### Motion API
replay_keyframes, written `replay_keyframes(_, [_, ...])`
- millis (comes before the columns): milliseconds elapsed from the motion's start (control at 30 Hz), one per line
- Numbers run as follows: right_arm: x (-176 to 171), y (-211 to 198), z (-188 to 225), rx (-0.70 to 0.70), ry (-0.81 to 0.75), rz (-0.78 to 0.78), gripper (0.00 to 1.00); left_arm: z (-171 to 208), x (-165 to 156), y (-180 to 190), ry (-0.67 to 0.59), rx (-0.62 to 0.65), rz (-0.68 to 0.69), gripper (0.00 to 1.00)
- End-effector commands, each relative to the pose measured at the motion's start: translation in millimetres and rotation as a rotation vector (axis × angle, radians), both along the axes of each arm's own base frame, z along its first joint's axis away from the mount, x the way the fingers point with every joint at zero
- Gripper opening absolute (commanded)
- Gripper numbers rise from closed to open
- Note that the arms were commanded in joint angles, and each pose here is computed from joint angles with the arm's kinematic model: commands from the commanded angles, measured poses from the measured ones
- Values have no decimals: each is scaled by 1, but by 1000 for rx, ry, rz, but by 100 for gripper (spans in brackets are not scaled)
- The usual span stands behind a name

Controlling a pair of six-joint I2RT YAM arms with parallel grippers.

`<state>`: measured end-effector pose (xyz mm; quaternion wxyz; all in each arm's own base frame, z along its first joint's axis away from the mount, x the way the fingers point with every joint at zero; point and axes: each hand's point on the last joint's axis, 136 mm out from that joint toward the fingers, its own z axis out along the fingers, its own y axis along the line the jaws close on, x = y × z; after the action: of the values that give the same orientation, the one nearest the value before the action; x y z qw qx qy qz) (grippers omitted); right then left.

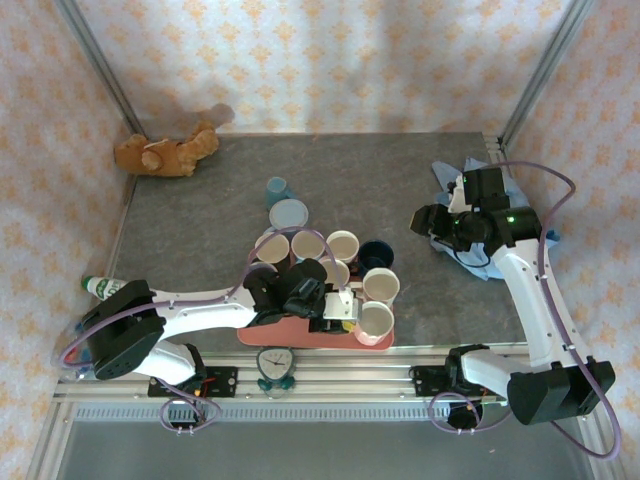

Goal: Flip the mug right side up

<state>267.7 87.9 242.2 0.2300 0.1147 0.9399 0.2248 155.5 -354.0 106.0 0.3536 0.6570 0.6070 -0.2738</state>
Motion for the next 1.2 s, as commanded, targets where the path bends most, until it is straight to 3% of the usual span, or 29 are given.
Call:
replay_keyframes(0, [-4, -4, 6, -16, -13, 1, 59, 9, 4, 1, -37, -27, 3, 47])
replay_keyframes(333, [-1, -1, 7, 2, -17, 4, 59, 32, 15, 34, -18, -30, 40, 51])
replay_keyframes(467, [3, 1, 8, 10, -25, 10, 59, 54, 15, 46, -39, -54, 47, 52])
replay_keyframes(567, [7, 4, 11, 27, -37, 20, 59, 81, 28, 55, -11, -123, 125, 52])
replay_keyframes(733, [18, 16, 16, 68, -69, 70, 55, 131, 84, 84, 146, -247, 458, 53])
replay_keyframes(800, [22, 19, 20, 53, -92, 79, 54, 142, 95, 94, 141, -255, 509, 52])
replay_keyframes(933, [35, 38, 11, -10, -88, 154, 54, 167, 137, 125, 167, -353, 751, 56])
replay_keyframes(1067, [49, 70, 6, -89, -119, 287, 54, 159, 190, 183, 376, -365, 1107, 60])
replay_keyframes(1167, [62, 98, 4, -135, -163, 398, 53, 139, 215, 213, 554, -310, 1263, 54])
